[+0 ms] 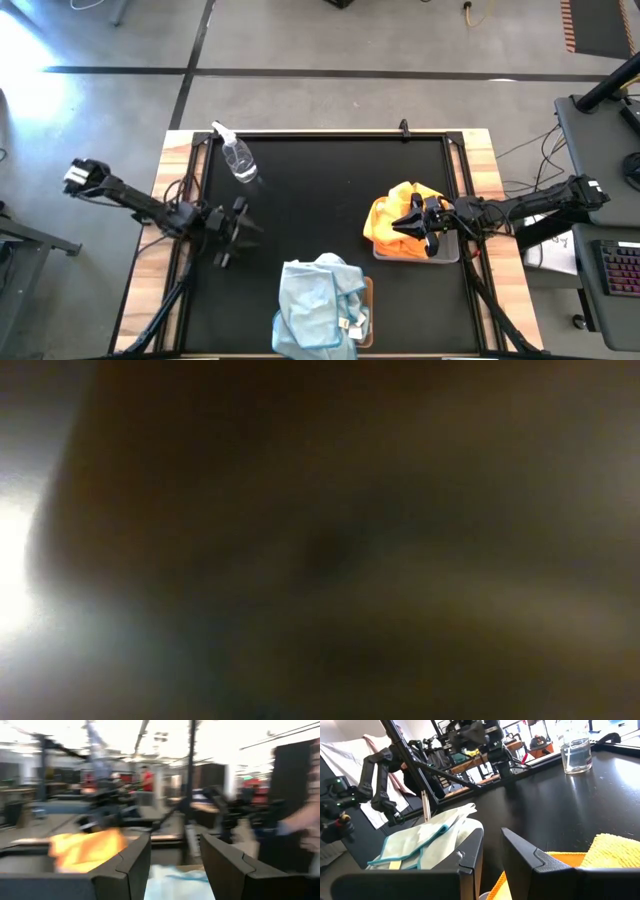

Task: Sort microfiber towel by color & place in baskets
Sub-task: Return to Home Position

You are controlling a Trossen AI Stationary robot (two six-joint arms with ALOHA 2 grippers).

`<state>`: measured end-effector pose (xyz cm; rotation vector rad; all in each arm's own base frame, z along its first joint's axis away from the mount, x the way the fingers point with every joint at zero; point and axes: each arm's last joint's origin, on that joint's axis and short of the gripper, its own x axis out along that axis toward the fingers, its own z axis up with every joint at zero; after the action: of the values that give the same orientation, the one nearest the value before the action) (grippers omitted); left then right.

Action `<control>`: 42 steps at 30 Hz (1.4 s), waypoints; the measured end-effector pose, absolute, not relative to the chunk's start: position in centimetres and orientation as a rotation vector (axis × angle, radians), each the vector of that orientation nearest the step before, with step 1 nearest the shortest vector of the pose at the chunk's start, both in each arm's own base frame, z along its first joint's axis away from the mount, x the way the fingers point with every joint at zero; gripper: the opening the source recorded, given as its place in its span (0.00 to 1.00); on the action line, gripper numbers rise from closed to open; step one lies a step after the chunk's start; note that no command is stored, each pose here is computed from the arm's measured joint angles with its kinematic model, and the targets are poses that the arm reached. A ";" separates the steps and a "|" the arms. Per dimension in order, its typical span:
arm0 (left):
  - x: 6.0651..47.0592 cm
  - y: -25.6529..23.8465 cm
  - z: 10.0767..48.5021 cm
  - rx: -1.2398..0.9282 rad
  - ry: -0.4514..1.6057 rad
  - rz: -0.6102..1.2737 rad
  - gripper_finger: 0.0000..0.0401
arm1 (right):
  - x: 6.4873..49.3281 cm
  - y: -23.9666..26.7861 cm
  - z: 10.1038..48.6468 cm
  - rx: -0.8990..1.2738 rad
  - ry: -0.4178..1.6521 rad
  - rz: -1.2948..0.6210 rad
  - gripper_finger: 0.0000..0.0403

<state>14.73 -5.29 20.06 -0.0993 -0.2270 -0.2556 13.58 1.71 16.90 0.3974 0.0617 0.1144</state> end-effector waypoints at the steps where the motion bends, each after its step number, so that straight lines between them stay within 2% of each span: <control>1: 14.9 -4.8 20.0 -0.094 -0.223 -0.220 0.39 | 13.6 1.7 16.9 0.397 0.062 0.114 0.15; 8: 15.7 -0.4 19.8 -0.057 -0.208 0.089 0.39 | 13.6 1.7 16.9 0.397 0.067 0.114 0.15; 14: 15.5 4.2 18.7 -0.168 -0.137 0.352 0.39 | 13.6 1.7 16.8 0.397 0.067 0.114 0.15; 25: 14.9 9.0 19.5 -0.087 -0.130 0.499 0.39 | 13.6 1.7 16.8 0.388 0.072 0.113 0.15; 28: 15.5 9.4 20.5 -0.073 -0.144 0.479 0.39 | 13.6 1.7 16.8 0.391 0.073 0.112 0.15; 37: 17.4 9.2 21.2 -0.047 -0.096 0.117 0.39 | 13.6 1.7 16.8 0.389 0.072 0.112 0.15; 42: 17.7 8.3 20.9 -0.070 -0.084 0.026 0.39 | 13.6 1.7 16.8 0.378 0.071 0.113 0.15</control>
<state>17.68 8.28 20.95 -0.0705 -0.0836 0.0264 13.57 1.71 16.80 0.3777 0.0711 0.1129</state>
